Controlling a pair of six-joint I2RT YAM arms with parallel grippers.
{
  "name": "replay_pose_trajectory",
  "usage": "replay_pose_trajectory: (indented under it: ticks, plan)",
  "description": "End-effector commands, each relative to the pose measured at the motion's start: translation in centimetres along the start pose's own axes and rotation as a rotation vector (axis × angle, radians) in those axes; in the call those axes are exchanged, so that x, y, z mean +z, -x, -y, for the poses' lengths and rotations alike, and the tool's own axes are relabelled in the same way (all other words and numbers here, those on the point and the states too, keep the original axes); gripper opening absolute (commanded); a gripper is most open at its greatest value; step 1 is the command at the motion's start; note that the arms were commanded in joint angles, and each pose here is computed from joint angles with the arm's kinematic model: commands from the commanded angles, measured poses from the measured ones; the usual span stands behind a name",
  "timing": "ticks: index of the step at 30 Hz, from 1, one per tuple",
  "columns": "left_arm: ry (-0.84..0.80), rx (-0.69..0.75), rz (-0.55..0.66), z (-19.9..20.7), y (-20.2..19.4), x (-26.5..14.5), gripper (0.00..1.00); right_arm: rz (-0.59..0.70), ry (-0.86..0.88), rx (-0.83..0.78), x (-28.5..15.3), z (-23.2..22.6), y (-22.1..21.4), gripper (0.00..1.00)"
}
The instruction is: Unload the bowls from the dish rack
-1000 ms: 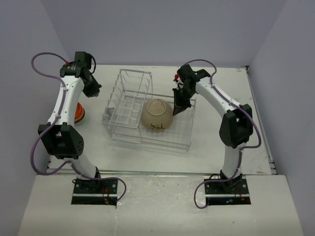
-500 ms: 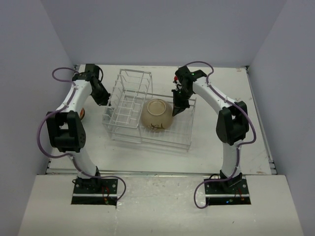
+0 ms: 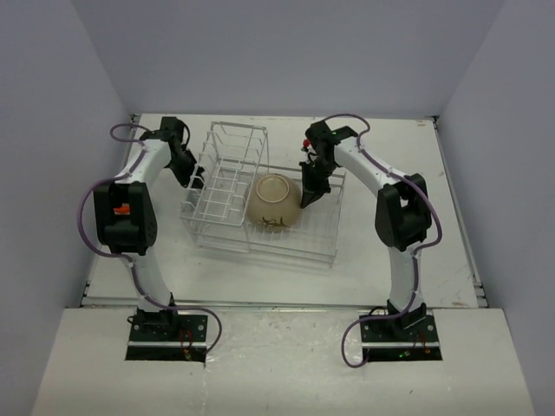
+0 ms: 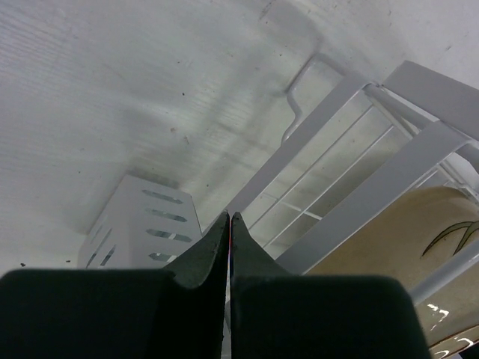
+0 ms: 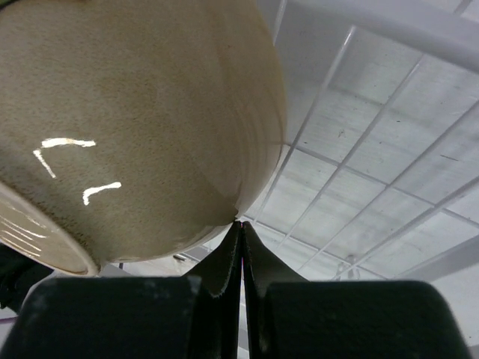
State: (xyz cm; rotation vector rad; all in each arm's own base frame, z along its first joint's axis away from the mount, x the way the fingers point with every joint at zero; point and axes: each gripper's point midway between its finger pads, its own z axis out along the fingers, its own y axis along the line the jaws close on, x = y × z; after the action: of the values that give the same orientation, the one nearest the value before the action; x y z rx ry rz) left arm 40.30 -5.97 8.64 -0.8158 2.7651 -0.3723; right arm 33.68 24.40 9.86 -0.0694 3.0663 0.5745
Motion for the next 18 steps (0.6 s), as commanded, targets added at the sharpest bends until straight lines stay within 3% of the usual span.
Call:
replay_pose_trajectory:
  ticks: [1,18]
  plan:
    - [-0.075,0.073,0.007,2.2,0.3,-0.7,0.00,0.008,0.090,-0.040,-0.4,-2.5,0.7,0.00]
    - [-0.093,0.149,-0.058,3.6,-4.1,-0.7,0.00,-0.056,0.271,-0.113,0.8,-9.7,0.7,0.00]
